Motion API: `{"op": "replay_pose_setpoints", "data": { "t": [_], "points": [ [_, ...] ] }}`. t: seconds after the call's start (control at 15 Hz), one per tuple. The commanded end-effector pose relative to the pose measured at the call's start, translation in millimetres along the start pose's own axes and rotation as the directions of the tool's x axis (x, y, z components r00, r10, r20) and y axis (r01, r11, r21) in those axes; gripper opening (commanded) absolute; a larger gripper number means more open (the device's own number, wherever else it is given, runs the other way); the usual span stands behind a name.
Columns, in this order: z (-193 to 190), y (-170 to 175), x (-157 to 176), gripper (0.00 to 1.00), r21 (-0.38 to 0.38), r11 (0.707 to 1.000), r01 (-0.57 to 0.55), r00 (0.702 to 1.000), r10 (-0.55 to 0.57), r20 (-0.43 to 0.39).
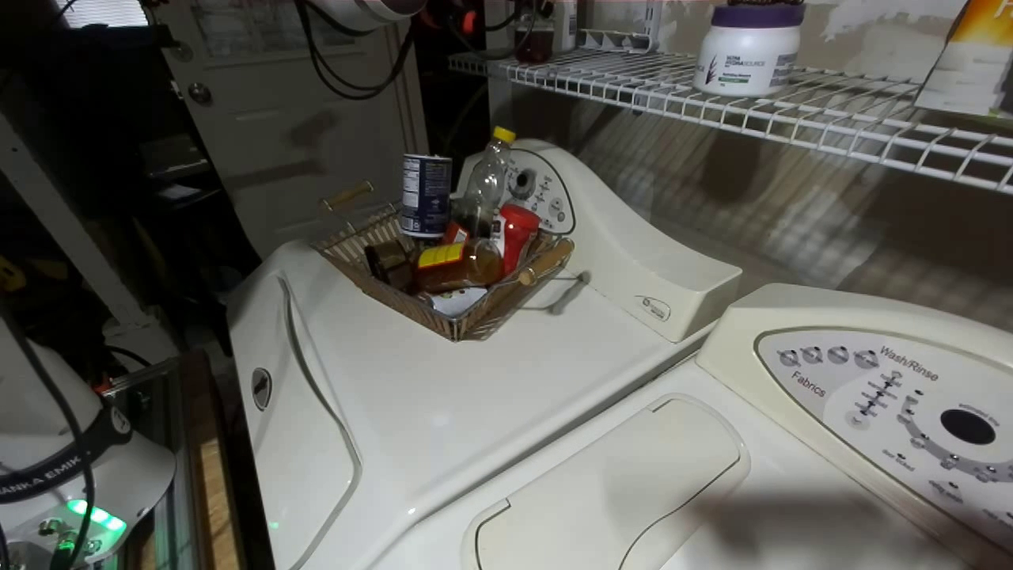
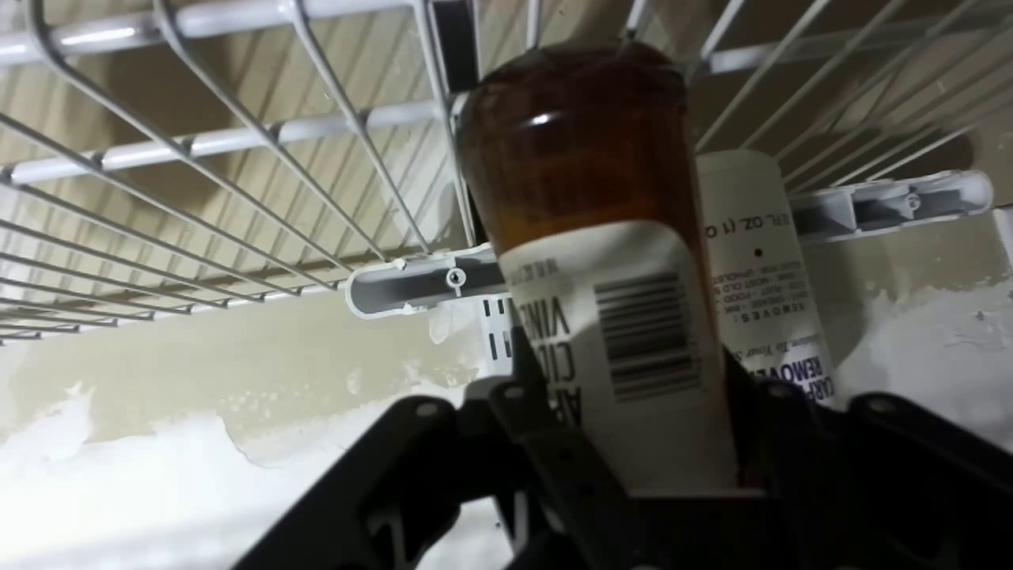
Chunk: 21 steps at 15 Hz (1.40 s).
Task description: Pick up the clear bottle with brown liquid and put it in the brown basket
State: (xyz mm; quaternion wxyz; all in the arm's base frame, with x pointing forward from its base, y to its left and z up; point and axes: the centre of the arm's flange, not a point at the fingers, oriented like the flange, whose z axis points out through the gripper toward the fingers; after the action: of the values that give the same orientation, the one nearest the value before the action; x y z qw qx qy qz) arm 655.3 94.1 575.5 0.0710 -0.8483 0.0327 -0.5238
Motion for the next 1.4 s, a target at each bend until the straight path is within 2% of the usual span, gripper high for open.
{"op": "replay_pose_setpoints", "data": {
  "t": [0.0, 0.33, 0.87, 1.33],
  "points": [
    [-7.9, 2.0, 4.7, 0.23, 0.021, 1.0, -0.016, 1.0, 0.016, -0.009],
    [-28.1, 6.9, 5.5, 0.23, 0.026, 0.999, -0.032, 0.999, 0.032, 0.007],
    [-83.4, 9.3, -0.5, 0.23, 0.039, 0.999, -0.015, 0.999, 0.014, 0.034],
    [-133.7, 23.7, -34.8, 0.23, 0.042, 0.997, -0.066, 0.994, 0.061, 0.095]
  ]
}}
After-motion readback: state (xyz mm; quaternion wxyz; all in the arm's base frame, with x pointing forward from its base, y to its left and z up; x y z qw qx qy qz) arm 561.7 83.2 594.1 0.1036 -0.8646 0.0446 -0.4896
